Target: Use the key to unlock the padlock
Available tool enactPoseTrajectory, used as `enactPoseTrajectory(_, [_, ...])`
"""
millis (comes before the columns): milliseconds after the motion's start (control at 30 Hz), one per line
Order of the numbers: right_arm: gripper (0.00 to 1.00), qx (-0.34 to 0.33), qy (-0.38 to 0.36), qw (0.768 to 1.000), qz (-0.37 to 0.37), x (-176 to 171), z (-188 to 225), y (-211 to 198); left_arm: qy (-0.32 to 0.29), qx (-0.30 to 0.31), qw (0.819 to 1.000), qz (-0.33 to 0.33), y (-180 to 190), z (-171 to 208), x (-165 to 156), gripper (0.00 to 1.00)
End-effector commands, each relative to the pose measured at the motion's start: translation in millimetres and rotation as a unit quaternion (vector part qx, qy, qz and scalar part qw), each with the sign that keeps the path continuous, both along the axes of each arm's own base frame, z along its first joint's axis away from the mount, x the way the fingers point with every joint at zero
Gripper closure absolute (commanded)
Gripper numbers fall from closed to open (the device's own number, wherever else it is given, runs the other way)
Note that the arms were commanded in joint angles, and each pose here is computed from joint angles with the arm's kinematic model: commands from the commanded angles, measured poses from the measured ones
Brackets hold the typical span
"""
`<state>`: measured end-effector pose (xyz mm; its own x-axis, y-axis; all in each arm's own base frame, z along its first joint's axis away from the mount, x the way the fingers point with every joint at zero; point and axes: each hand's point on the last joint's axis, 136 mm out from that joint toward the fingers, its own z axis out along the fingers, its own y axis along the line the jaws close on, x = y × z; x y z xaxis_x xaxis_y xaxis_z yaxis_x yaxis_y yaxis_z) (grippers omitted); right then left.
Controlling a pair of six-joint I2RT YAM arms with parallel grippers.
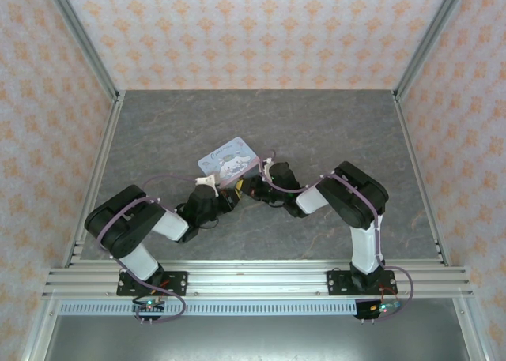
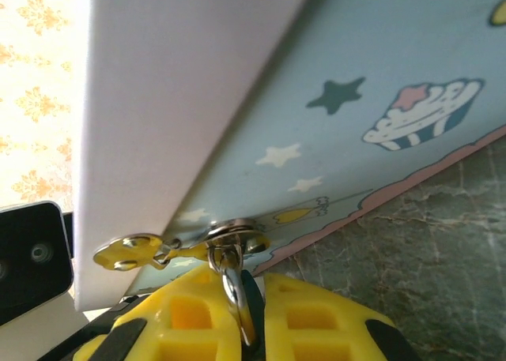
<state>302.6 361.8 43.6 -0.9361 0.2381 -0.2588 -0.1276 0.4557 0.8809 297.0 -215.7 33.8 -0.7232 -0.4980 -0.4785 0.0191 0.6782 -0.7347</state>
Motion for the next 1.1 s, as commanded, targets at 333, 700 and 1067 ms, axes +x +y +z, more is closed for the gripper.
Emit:
enactPoseTrajectory(333, [1.00, -0.052, 0.108, 0.993, 0.016, -37.3, -52.3, -8.7, 0.031, 0.123, 0.991, -0.048, -7.9, 0.3, -5.9, 1.00])
enactPoseTrajectory(700, [1.00, -0.057, 0.112, 0.992, 0.008, -34.2, -52.8, -8.6, 0.043, 0.276, 0.956, -0.092, -18.4, -2.8, -15.4, 1.00])
enactPoseTrajectory(1067, [1.00, -0.043, 0.111, 0.993, 0.012, -33.0, -43.2, -4.7, 0.044, 0.222, 0.971, -0.078, -23.3, -5.3, -22.7, 0.75])
